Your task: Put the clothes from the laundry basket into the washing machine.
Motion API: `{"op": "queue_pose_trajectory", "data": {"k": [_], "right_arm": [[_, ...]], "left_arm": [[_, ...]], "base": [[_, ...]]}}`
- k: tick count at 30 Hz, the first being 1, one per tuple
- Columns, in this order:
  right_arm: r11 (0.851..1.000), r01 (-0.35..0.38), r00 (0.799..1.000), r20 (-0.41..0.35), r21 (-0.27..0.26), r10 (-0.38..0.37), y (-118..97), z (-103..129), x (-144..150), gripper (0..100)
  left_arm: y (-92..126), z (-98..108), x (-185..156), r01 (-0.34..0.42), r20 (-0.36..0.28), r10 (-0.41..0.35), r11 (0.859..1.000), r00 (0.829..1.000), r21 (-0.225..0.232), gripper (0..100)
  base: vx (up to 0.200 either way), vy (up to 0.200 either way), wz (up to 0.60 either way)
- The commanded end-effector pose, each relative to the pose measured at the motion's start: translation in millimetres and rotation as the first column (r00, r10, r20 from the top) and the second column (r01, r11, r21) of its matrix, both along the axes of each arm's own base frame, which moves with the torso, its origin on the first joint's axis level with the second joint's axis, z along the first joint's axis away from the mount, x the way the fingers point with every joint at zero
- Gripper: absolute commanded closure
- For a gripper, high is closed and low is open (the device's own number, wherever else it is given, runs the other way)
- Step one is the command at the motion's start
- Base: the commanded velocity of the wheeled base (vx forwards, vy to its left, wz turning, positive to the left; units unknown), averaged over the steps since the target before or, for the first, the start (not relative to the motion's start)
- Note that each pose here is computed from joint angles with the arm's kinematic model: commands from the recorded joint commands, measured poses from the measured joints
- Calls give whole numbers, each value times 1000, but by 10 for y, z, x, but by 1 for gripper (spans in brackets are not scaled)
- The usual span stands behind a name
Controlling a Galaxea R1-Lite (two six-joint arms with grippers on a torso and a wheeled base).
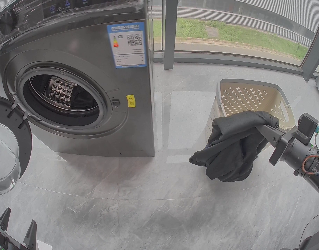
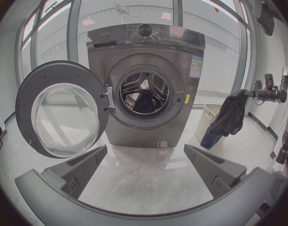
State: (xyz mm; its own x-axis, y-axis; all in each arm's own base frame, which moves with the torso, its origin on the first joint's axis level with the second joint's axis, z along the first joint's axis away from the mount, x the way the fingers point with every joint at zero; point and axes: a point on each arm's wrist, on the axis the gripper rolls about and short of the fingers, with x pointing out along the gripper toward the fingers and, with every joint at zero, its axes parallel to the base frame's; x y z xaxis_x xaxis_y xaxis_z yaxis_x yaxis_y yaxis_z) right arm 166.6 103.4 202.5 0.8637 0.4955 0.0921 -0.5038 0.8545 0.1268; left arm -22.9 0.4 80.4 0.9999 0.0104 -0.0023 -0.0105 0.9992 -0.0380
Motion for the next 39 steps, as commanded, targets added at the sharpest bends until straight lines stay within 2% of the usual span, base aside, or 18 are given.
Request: {"op": "queue_pose_trajectory", "data": {"k": [1,10,19,28,39], "right_arm": [[1000,-1,1000,1,1,1,1,3,1,100],[1000,-4,1000,0,0,4,3,-1,-2,100],[1000,-2,1000,-3,-2,2,-1,-9,-3,100],[1000,-2,1000,-5,-3,2,-3,-17,-5,100],[1000,12,1000,4,2,-12,-35,4,-11,100]], "left_arm": [[0,-49,1,0,-2,0,1000,1000,0,0],[0,-49,1,0,-2,0,1000,1000,0,0],[0,-49,1,0,-2,0,1000,1000,0,0],[0,-49,1,0,-2,0,1000,1000,0,0],[0,-49,1,0,-2,0,1000,1000,0,0]], "base": [[0,200,0],[0,0,0],[-200,0,0],[0,0,0],[0,200,0]]}}
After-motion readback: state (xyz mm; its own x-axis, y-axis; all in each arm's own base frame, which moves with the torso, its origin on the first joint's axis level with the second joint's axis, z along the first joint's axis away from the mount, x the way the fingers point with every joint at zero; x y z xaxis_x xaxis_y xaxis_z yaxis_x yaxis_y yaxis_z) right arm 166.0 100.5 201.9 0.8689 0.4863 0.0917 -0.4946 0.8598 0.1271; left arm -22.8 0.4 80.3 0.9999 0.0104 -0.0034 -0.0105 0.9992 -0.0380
